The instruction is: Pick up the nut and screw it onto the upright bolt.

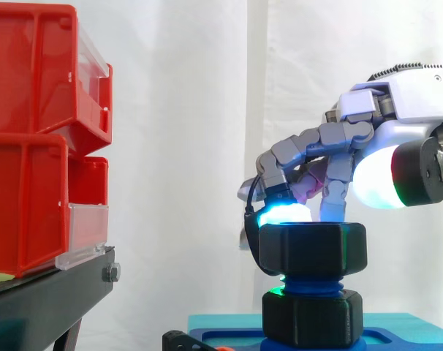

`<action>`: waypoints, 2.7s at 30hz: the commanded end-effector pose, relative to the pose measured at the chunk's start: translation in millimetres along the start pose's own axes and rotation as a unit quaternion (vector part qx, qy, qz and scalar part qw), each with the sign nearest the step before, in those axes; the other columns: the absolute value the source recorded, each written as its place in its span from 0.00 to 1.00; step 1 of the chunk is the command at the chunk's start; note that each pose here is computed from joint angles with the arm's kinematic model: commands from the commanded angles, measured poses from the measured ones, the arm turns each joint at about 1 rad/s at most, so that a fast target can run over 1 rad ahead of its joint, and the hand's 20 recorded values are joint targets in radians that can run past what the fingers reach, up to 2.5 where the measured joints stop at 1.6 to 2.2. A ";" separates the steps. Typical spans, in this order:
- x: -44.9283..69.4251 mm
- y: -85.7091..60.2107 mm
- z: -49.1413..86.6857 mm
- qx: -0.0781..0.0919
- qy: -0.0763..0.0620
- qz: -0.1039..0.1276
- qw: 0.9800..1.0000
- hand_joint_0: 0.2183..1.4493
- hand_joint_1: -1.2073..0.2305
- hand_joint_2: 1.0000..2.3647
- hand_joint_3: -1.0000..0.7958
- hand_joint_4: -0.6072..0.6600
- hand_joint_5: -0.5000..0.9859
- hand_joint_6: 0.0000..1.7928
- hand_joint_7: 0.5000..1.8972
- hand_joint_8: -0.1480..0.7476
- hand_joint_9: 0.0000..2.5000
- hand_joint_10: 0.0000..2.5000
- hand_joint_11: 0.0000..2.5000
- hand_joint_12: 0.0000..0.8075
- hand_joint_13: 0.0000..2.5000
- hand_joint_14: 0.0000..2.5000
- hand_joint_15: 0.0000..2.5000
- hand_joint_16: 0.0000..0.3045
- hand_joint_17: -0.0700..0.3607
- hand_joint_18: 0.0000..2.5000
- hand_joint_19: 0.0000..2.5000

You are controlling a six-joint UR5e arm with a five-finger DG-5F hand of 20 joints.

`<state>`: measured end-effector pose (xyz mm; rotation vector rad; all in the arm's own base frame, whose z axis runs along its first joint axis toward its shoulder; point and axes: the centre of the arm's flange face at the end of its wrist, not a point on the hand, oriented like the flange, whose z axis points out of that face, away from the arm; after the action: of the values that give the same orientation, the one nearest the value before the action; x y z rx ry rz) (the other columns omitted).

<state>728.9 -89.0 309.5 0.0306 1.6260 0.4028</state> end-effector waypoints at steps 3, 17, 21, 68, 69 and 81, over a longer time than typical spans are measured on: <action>-2.5 -4.3 -1.7 0.000 -0.002 -0.001 1.000 0.25 0.56 0.00 0.28 0.56 0.40 0.29 0.67 0.42 0.59 0.00 0.00 0.22 0.34 0.00 0.00 0.02 0.19 0.15 0.00; -29.5 -7.2 0.9 -0.007 -0.017 -0.014 1.000 0.24 0.56 0.00 0.28 0.57 0.39 0.28 0.66 0.43 0.64 0.00 0.00 0.22 0.38 0.00 0.00 0.02 0.20 0.21 0.00; -40.9 -4.1 2.7 -0.009 -0.019 -0.022 1.000 0.23 0.56 0.00 0.28 0.62 0.35 0.28 0.50 0.42 0.59 0.00 0.00 0.25 0.35 0.00 0.00 0.04 0.22 0.18 0.00; -26.8 21.2 9.7 -0.017 0.005 -0.033 0.999 0.16 0.76 0.00 0.28 0.51 0.17 0.28 0.00 0.30 0.00 0.00 0.00 0.36 0.00 0.00 0.00 0.15 0.39 0.00 0.00; -26.0 19.8 9.7 -0.016 0.005 -0.033 0.999 0.16 0.76 0.00 0.28 0.52 0.17 0.28 0.00 0.30 0.00 0.00 0.00 0.35 0.00 0.00 0.00 0.15 0.39 0.00 0.00; -10.8 7.2 14.8 -0.010 0.007 -0.019 1.000 0.17 0.76 0.00 0.28 0.54 0.18 0.28 0.03 0.33 0.00 0.00 0.00 0.36 0.00 0.00 0.00 0.14 0.39 0.00 0.00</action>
<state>740.9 -79.0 326.8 -0.0317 1.6328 0.3818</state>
